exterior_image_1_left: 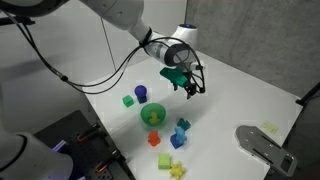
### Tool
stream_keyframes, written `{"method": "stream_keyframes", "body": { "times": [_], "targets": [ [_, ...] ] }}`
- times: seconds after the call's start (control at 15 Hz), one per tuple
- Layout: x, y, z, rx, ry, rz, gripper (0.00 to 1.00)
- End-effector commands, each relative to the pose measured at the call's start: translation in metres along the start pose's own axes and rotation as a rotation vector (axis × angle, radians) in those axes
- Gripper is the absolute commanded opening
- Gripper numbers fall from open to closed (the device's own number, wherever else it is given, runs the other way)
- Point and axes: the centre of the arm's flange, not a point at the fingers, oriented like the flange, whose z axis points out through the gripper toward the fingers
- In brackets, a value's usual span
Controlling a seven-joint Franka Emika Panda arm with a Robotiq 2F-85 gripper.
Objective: Remove the green bear toy from the green bowl and put it on the table
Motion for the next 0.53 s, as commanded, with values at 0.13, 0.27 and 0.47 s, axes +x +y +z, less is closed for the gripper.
{"method": "stream_keyframes", "body": {
  "times": [0.13, 0.27, 0.47],
  "targets": [
    [-0.019, -0.002, -0.086, -0.008, -0.01, -0.003, 1.0],
    [-0.029, -0.002, -0.116, -0.022, -0.011, -0.011, 1.0],
    [-0.047, -0.003, -0.16, -0.028, -0.018, -0.027, 1.0]
  ]
}}
